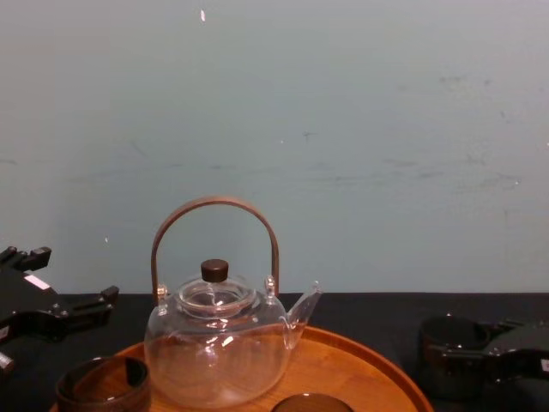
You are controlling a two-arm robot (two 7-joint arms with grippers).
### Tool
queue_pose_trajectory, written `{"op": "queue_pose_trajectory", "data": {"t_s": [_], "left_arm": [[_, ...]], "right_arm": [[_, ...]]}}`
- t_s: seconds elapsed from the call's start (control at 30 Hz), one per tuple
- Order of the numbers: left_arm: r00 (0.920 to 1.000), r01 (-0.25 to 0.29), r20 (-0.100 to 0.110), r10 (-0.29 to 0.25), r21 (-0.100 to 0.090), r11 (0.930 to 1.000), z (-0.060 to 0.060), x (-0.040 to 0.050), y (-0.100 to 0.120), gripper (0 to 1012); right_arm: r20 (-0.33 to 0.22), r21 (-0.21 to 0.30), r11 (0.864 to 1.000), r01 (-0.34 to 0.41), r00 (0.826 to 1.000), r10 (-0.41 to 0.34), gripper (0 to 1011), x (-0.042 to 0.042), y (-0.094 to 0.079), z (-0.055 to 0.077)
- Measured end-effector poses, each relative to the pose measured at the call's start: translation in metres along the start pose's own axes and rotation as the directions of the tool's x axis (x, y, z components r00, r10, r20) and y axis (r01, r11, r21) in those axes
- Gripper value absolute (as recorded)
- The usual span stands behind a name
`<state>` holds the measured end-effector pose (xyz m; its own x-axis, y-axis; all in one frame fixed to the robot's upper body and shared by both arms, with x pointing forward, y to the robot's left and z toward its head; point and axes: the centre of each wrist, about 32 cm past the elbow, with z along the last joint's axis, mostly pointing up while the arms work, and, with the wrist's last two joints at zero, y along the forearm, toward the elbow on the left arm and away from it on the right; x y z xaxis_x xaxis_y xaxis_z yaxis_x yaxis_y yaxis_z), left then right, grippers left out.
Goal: Pick up the glass from the table and place it on the tray.
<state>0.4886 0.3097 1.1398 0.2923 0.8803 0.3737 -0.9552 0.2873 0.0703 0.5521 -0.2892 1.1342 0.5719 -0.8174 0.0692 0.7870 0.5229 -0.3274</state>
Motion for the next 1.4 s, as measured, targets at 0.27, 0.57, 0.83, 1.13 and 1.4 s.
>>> {"op": "queue_pose_trajectory", "data": {"t_s": [0.27,0.57,0.83,1.13,1.4], "left_arm": [[1.0,0.0,0.0,0.0,0.0,1.0,0.0,0.0,0.0,1002],[1.0,0.0,0.0,0.0,0.0,1.0,0.0,0.0,0.0,1002],[1.0,0.0,0.0,0.0,0.0,1.0,0.0,0.0,0.0,1001],[1.0,0.0,0.0,0.0,0.0,1.0,0.0,0.0,0.0,1001],[1.0,0.0,0.0,0.0,0.0,1.0,0.0,0.0,0.0,1001]], "right_arm": [[-0.001,0.0,1.0,0.0,1.0,0.0,888,0.0,0.0,0.0],[-0.001,0.0,1.0,0.0,1.0,0.0,889,0.0,0.0,0.0],[-0.011,0.009,1.0,-0.01,1.0,0.01,888,0.0012,-0.0008,-0.0007],[-0.015,0.022,1.0,-0.021,1.0,0.021,889,0.003,-0.0039,0.0003],[-0.003,0.037,0.999,-0.025,1.0,0.026,889,0.0022,-0.0074,0.0032]]}}
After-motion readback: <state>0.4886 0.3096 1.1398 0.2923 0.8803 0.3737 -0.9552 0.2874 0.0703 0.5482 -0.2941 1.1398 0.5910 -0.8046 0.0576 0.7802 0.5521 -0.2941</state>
